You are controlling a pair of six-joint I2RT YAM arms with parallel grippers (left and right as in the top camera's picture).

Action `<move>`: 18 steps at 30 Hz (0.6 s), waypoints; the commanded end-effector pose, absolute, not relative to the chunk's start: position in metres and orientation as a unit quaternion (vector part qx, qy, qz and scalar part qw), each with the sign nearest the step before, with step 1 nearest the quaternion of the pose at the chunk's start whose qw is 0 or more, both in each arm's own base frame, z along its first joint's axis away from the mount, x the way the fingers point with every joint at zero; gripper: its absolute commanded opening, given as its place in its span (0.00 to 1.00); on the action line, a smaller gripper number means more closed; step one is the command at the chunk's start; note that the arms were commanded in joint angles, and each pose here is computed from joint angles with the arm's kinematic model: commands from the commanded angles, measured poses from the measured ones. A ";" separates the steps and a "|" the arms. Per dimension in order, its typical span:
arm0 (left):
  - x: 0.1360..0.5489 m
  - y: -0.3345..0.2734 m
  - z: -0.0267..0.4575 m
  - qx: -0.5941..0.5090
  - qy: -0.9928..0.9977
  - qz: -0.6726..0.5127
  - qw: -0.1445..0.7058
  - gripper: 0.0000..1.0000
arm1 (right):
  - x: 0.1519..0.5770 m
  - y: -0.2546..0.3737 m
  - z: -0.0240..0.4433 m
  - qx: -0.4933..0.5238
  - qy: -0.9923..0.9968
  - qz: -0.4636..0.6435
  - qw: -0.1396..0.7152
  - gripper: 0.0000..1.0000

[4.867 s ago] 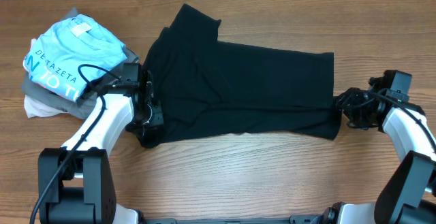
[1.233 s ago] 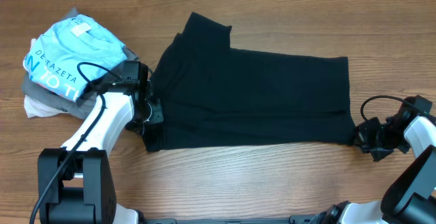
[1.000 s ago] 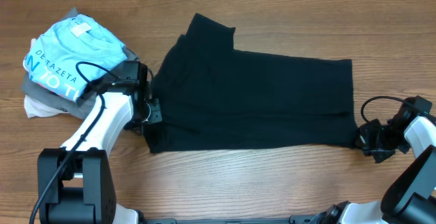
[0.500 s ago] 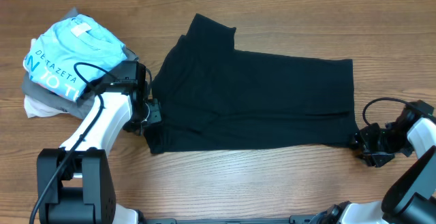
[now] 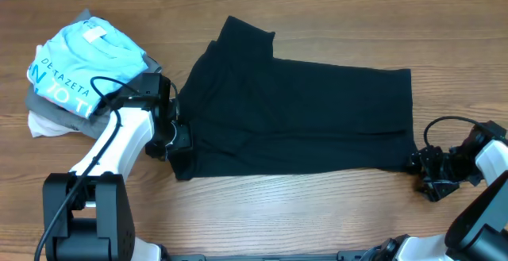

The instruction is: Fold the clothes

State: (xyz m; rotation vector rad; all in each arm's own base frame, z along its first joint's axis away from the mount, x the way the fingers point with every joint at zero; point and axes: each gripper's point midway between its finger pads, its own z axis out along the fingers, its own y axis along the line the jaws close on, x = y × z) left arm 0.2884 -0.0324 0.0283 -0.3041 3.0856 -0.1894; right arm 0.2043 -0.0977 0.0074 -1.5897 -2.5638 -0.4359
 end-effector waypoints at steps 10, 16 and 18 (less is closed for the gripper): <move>0.301 -0.037 0.054 -0.078 0.985 -0.145 0.044 0.52 | 0.203 -0.097 0.008 -0.523 -0.839 -0.143 0.040 0.77; 0.305 -0.059 0.064 0.004 0.976 -0.207 0.067 0.55 | 0.205 -0.098 0.008 -0.522 -0.839 -0.146 0.035 0.77; 0.305 -0.067 0.068 0.030 0.969 -0.233 0.072 0.56 | 0.206 -0.098 0.008 -0.522 -0.840 -0.146 0.033 0.77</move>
